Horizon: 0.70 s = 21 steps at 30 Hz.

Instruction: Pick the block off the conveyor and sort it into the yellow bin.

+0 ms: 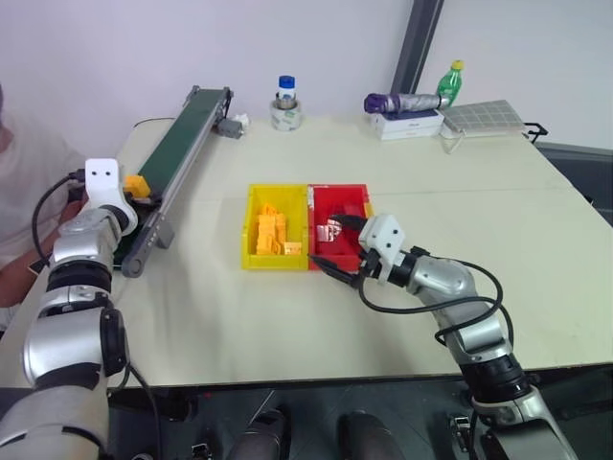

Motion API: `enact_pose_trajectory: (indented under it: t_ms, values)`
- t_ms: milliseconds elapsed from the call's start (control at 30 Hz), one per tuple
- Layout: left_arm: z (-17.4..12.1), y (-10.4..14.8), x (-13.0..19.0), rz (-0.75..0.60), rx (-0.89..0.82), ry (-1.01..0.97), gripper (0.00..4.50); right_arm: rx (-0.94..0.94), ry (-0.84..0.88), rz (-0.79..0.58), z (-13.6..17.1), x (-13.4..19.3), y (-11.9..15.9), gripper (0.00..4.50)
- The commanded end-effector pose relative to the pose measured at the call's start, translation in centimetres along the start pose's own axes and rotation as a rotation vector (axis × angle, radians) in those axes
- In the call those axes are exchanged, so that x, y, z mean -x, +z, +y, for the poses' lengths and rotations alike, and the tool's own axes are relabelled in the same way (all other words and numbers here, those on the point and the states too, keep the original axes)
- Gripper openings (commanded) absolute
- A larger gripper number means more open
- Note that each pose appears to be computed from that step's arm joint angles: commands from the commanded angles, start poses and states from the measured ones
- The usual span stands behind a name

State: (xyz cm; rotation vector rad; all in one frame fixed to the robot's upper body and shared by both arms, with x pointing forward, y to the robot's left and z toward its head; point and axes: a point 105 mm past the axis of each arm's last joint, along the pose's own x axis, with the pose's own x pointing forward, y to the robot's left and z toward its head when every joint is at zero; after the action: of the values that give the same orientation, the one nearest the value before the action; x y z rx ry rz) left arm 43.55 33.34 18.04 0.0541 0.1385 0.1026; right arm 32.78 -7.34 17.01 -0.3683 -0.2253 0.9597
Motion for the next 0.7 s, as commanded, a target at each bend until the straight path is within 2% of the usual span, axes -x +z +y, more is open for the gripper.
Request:
enact_pose_trajectory:
  t_ms: [33,67,100,233,300,367,433,533,600,700]
  values:
    - [0.5,2.4,0.2,-0.080,-0.019,0.021,1.99,0.036,-0.010,-0.044,-0.1,0.2,1.4,4.50]
    - [0.4,2.9,0.2,-0.102,-0.017,0.015,1.48,0.037,-0.010,-0.044,-0.1,0.2,1.4,4.50]
    - [0.2,3.3,0.3,-0.116,-0.011,0.006,1.29,0.038,-0.010,-0.045,-0.2,0.2,1.5,4.50]
    - [-1.2,5.2,0.6,-0.213,-0.038,-0.048,1.34,0.040,-0.008,-0.045,-0.2,0.2,1.5,4.50]
    - [-3.5,7.1,1.2,-0.335,-0.017,-0.159,1.34,0.040,-0.006,-0.047,-0.2,0.1,1.5,4.50]
    - [-6.2,7.9,2.2,-0.402,0.003,-0.309,1.34,0.042,-0.004,-0.046,-0.2,0.1,1.5,4.50]
    - [-9.3,7.9,3.4,-0.422,0.031,-0.473,1.34,0.041,-0.002,-0.049,-0.2,0.0,1.6,4.50]
    - [-14.5,6.0,5.4,-0.382,-0.091,-0.708,1.34,0.045,0.000,-0.049,-0.3,-0.1,1.5,4.50]
    - [-16.7,4.9,5.6,-0.352,-0.137,-0.758,1.34,0.046,0.000,-0.049,-0.3,-0.1,1.5,4.50]
    - [-19.5,4.4,5.3,-0.320,-0.068,-0.802,1.34,0.046,-0.001,-0.051,-0.3,-0.2,1.5,4.50]
